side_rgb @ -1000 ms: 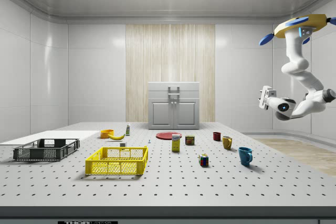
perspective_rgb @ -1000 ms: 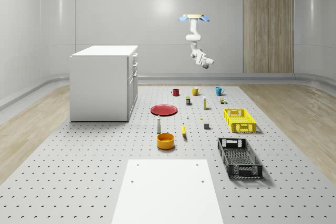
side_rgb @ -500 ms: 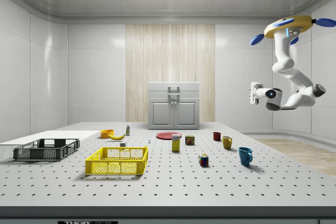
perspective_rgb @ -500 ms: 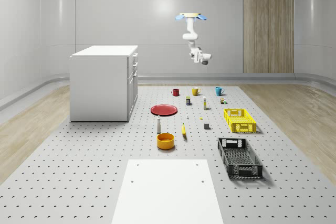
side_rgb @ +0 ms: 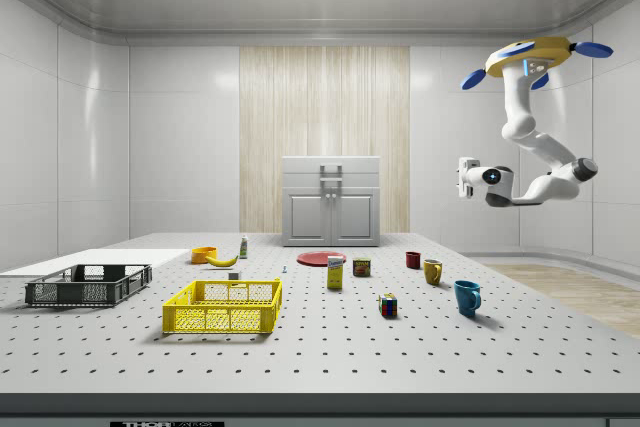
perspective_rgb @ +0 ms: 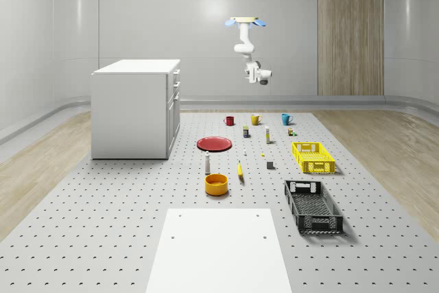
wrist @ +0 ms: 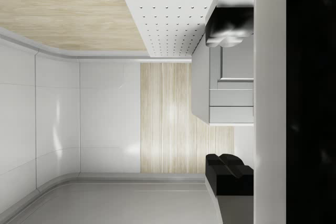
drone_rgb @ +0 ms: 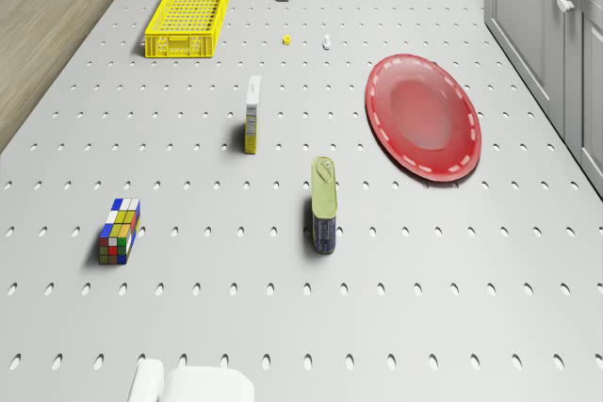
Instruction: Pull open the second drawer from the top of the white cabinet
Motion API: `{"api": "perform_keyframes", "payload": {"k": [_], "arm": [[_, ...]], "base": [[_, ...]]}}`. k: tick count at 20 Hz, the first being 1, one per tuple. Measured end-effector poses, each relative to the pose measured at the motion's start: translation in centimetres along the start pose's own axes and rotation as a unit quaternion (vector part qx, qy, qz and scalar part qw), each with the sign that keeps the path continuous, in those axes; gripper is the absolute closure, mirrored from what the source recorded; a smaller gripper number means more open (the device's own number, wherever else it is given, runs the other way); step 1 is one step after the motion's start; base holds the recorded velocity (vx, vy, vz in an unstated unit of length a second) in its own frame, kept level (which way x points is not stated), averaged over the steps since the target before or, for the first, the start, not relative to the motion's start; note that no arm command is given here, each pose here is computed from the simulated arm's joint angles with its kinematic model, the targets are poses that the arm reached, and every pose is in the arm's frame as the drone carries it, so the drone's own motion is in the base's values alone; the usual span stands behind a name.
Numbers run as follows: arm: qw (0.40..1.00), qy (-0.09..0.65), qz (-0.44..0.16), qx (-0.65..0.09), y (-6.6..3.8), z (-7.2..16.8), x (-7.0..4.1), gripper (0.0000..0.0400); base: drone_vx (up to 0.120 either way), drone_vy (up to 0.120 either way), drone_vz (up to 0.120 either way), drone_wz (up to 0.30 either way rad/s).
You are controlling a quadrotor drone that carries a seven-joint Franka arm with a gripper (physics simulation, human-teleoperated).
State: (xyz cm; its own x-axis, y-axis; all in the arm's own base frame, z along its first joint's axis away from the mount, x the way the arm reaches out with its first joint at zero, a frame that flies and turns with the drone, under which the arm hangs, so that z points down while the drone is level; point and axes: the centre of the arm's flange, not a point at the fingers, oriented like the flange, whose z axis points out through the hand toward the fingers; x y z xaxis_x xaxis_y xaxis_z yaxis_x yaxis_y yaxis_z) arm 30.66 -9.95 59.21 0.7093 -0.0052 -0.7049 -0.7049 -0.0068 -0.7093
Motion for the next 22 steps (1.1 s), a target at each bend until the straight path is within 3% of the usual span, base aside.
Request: {"api": "perform_keyframes", "payload": {"k": [22], "arm": [[1.0,-0.003,0.0,0.003,0.06,-0.01,0.06,0.01]], "base": [[0.12,-0.12,0.0,0.0]]}}
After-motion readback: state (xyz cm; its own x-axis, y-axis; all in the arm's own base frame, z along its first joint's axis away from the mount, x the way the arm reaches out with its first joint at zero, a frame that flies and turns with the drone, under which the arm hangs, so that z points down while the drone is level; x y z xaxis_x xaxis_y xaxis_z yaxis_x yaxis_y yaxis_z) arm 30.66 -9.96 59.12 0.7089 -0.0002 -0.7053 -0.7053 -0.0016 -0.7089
